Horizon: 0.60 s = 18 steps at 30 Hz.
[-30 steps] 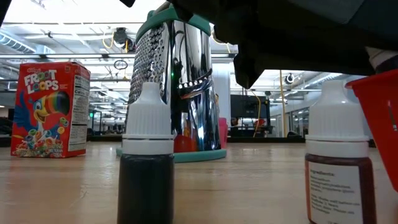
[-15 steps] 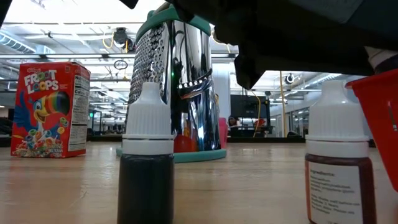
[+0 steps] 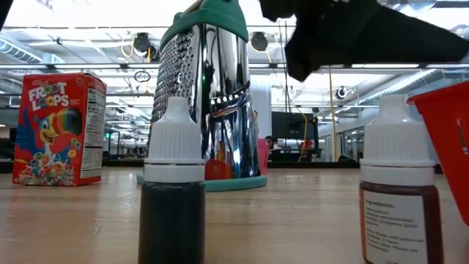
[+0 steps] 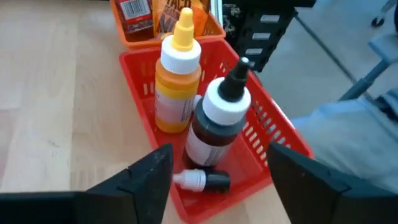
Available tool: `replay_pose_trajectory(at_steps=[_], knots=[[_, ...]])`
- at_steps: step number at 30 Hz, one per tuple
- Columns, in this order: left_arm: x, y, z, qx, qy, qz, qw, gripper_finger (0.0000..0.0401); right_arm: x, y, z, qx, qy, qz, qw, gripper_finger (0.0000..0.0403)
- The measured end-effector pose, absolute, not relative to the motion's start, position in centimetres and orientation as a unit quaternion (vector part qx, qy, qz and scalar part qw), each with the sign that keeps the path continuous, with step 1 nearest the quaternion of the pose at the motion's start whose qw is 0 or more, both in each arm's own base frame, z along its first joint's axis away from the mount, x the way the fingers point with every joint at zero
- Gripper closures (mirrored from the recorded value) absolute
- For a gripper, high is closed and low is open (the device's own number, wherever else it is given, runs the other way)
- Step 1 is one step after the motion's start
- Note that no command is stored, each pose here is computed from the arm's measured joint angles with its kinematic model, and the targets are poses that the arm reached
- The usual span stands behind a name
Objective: Pick & Place Kitchen Items
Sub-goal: Put the red food coloring bottle into the red bin
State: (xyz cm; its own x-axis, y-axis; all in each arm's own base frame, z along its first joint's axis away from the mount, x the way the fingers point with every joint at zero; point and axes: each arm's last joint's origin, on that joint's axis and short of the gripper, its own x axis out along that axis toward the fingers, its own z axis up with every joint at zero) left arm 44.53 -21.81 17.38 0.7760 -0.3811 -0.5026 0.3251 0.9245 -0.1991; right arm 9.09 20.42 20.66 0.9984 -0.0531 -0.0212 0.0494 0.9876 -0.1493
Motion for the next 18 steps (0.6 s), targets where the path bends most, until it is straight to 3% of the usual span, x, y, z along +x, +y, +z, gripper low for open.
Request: replay_pose_trajectory(at_steps=[8,18], knots=[[42.4,-22.3,17.8,-0.039,0.367,-0.177,0.913,0.0128,9.1,20.4,20.7,-0.064,0.012,-0.026,0.998,0.0278],[41.0,-24.4,17.8,-0.018,0.371,-0.161,0.914,0.0128,9.1,20.4,20.7,-0.062,0.012,-0.026,0.998,0.0277]])
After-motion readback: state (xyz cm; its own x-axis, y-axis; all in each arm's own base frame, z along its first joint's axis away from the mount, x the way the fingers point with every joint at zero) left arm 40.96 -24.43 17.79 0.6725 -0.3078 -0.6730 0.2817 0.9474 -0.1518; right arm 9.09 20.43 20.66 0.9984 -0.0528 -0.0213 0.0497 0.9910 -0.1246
